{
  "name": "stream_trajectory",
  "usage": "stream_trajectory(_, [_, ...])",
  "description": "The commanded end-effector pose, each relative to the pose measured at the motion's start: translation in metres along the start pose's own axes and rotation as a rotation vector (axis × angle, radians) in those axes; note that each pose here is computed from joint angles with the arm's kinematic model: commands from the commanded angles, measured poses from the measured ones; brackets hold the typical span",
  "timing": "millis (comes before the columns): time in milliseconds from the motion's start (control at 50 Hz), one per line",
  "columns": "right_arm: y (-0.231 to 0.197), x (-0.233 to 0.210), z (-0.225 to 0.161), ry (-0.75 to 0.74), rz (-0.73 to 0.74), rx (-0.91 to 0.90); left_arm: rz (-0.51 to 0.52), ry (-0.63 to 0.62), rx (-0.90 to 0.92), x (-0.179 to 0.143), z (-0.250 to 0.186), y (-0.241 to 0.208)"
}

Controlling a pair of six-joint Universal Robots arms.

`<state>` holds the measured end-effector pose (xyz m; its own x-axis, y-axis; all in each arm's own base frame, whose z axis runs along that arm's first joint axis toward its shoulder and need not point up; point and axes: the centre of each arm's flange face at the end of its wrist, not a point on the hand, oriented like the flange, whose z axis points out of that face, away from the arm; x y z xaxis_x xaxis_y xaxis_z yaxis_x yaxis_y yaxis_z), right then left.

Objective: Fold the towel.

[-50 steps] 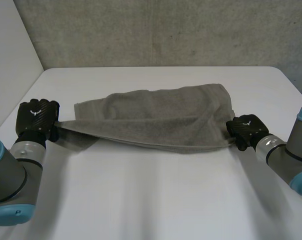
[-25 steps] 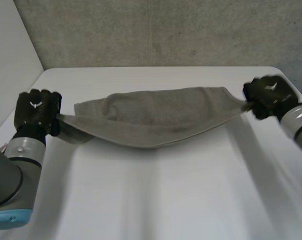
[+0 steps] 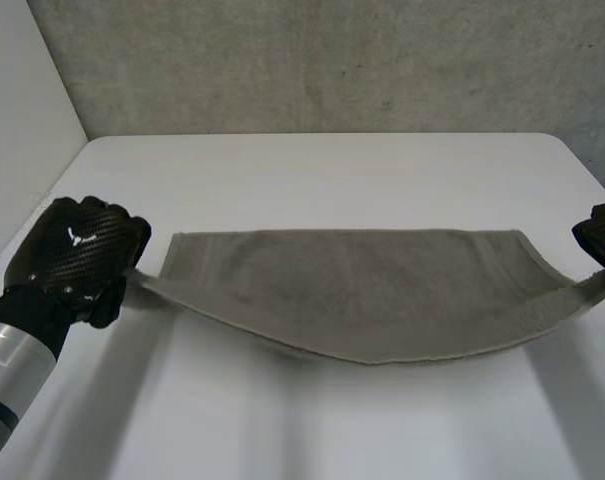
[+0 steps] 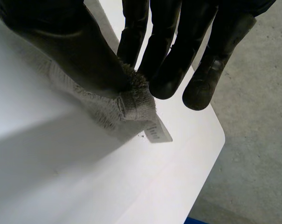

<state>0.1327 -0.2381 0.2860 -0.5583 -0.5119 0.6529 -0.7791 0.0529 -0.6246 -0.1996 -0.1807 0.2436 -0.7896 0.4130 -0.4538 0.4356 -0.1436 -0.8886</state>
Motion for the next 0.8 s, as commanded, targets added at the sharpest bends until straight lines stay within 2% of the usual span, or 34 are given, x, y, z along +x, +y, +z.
stream_trajectory(20, [0.011,-0.012,0.033,-0.153,0.052,0.072,0.026,0.018,-0.085,0.000,0.030,0.030])
stream_trajectory(40, [0.011,-0.012,0.033,-0.154,0.052,0.072,0.026,0.018,-0.085,0.000,0.031,0.030])
stream_trajectory(80, [0.017,-0.015,0.056,-0.189,0.051,0.092,0.023,0.022,-0.095,0.000,0.044,0.038])
stream_trajectory(100, [0.017,-0.015,0.057,-0.189,0.051,0.092,0.024,0.025,-0.100,0.001,0.056,0.044])
stream_trajectory(220, [0.021,-0.019,0.115,-0.192,0.035,0.047,0.016,0.067,-0.120,0.013,0.111,0.070])
stream_trajectory(360, [0.030,-0.017,0.187,-0.116,0.068,-0.040,0.022,0.054,-0.126,0.021,0.164,0.089])
stream_trajectory(400, [0.033,-0.015,0.198,-0.099,0.068,-0.046,0.024,0.015,-0.131,0.019,0.185,0.098])
stream_trajectory(560, [0.039,-0.008,0.239,-0.008,0.081,-0.051,0.036,-0.035,-0.091,0.019,0.224,0.105])
stream_trajectory(800, [0.029,-0.014,0.268,0.052,0.075,0.008,0.035,-0.047,-0.068,0.023,0.242,0.112])
